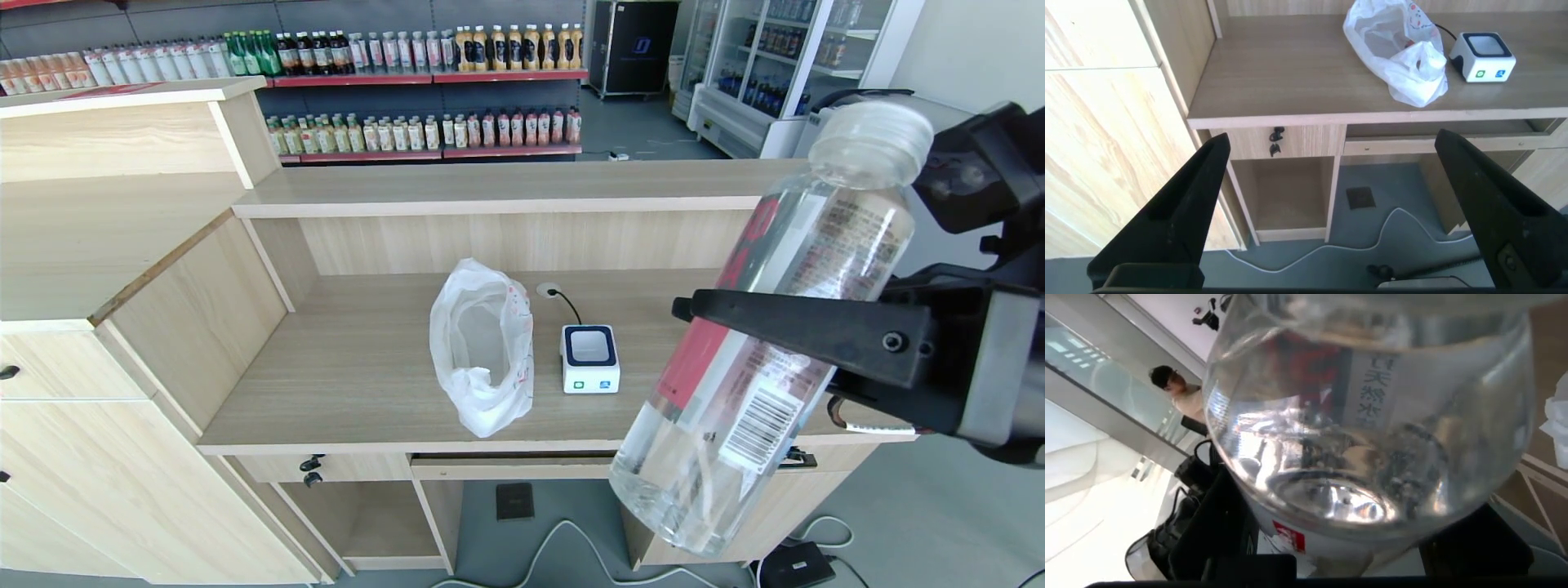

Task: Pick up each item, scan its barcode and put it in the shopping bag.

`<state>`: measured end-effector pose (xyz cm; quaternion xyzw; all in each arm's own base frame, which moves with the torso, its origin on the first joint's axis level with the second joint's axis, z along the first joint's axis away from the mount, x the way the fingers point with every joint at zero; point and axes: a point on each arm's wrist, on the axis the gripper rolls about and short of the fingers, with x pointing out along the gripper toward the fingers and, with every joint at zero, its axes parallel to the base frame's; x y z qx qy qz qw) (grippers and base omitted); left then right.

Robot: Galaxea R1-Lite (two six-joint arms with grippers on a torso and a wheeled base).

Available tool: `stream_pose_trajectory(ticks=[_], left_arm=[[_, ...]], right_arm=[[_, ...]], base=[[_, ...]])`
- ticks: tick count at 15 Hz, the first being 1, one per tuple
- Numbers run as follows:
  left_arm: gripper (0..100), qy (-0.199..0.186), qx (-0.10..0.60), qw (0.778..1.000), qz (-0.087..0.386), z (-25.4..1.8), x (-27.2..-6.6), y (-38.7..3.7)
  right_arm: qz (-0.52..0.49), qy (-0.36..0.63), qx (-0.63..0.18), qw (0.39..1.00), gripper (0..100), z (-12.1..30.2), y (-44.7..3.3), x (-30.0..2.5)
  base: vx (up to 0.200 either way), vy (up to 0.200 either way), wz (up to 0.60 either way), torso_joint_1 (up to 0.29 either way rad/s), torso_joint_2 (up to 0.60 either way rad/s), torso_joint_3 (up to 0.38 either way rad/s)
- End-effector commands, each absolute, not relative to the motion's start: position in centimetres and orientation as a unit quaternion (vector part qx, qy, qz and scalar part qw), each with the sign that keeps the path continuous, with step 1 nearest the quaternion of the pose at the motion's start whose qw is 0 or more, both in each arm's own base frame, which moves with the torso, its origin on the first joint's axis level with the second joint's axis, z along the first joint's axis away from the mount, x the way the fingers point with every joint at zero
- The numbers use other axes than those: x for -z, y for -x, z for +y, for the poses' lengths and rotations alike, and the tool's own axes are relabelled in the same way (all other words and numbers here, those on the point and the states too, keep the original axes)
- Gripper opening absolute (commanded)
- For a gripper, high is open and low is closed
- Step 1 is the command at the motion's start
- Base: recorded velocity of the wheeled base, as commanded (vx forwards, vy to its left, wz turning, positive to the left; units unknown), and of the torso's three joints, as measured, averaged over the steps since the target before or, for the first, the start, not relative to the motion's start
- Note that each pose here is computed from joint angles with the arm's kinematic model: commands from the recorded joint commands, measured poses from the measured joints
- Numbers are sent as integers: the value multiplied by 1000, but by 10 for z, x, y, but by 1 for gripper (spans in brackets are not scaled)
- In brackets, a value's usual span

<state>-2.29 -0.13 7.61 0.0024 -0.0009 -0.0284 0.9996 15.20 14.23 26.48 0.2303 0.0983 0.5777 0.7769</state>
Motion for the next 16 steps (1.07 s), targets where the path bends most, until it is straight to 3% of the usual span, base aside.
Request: stream_pose_trajectory(ticks=[1, 4, 7, 10, 14, 16], left_arm=[[100, -2, 28, 1000, -1, -1, -76, 23], [100, -2, 28, 1000, -1, -1, -76, 23], [100, -2, 28, 1000, -1, -1, -76, 23], [100, -2, 28, 1000, -1, -1, -76, 23], [100, -2, 28, 1000, -1, -1, -76, 23], [100, -2, 28, 1000, -1, -1, -76, 23]], right_arm=[[96, -227, -571, 783, 0, 141, -156, -264], [56, -142, -514, 844, 0, 126, -188, -249], [41, -26, -321, 946, 0, 96, -239, -219], [36, 128, -202, 970, 0, 72, -261, -202], [45, 208, -62, 975, 0, 56, -263, -196], [25, 221, -46, 974, 0, 55, -264, -199]], base=[[0, 0, 0, 0, 0, 0], [0, 0, 0, 0, 0, 0], [0, 0, 0, 0, 0, 0], [0, 0, 0, 0, 0, 0], [0, 0, 0, 0, 0, 0], [0, 0, 0, 0, 0, 0]])
